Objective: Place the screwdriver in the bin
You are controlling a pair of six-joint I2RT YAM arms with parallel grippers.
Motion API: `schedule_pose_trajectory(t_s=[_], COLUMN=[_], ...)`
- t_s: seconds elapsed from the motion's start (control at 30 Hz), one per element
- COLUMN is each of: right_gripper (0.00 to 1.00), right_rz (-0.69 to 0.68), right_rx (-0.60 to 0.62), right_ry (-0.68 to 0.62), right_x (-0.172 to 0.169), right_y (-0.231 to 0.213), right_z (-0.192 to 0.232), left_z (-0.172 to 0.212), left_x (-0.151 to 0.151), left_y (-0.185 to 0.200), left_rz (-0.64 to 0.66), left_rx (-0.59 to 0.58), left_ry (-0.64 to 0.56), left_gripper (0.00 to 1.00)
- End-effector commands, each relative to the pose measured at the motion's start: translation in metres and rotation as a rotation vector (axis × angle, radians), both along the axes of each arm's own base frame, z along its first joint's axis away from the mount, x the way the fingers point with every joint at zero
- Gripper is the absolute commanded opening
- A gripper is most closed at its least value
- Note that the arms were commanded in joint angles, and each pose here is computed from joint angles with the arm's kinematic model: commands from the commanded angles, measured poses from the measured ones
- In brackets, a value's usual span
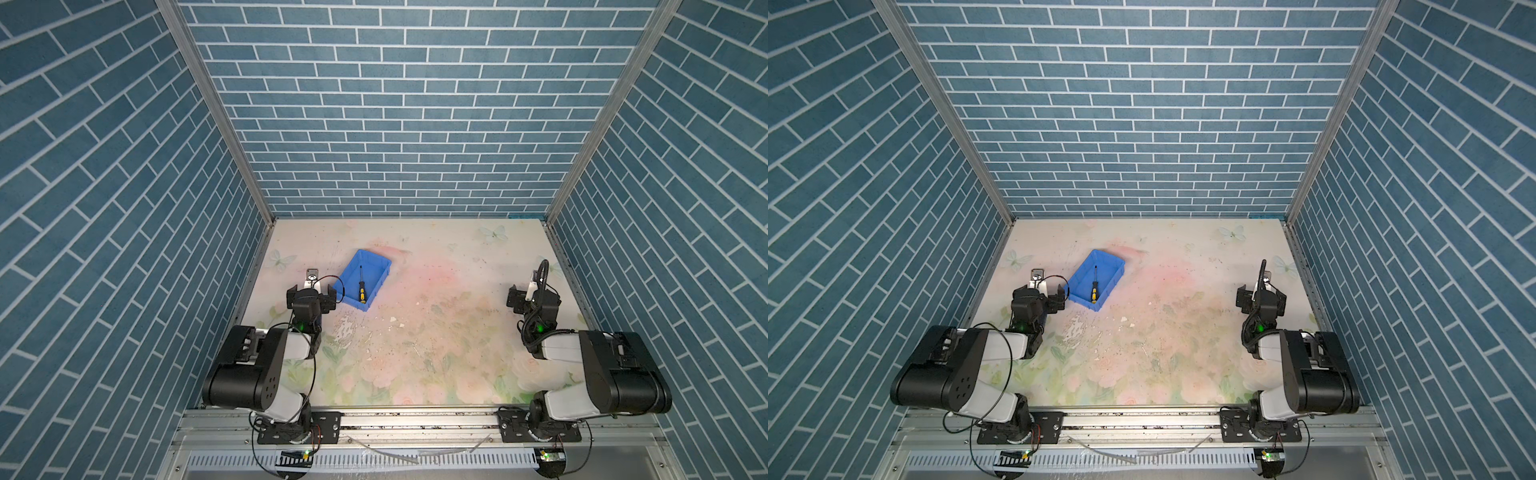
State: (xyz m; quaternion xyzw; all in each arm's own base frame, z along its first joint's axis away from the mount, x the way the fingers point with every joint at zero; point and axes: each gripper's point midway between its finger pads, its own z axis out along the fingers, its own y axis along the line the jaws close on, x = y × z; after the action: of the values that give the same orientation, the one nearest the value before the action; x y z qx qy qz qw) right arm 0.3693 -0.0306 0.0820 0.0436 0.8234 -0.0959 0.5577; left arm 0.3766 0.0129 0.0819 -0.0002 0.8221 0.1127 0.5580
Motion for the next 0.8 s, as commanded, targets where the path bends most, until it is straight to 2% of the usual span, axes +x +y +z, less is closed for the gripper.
schedule_pose_trajectory(t_s=[0.0,0.3,0.77], right_gripper=[0.99,0.99,0.99], right_rz=[0.026,0.023,0.024], right_rx=[0.041,0.072,0.08], right_ry=[-0.091,-0.011,-0.013], right_x=[0.013,0.024,0.024], right_y=[0.003,-0.001,-0.002], right_z=[0.014,0.008,0.008], left_z=[0.016,0.013,0.014], left_x=[0.012,0.015,0.016], left_y=[-0.001,0.005,0.005], left_rz=[-0.017,0.008,0.006], left_rx=[-0.04,-0.056,-0.053], left_ry=[-0.067,-0.038,-0.038], left_gripper=[1.0,1.0,1.0])
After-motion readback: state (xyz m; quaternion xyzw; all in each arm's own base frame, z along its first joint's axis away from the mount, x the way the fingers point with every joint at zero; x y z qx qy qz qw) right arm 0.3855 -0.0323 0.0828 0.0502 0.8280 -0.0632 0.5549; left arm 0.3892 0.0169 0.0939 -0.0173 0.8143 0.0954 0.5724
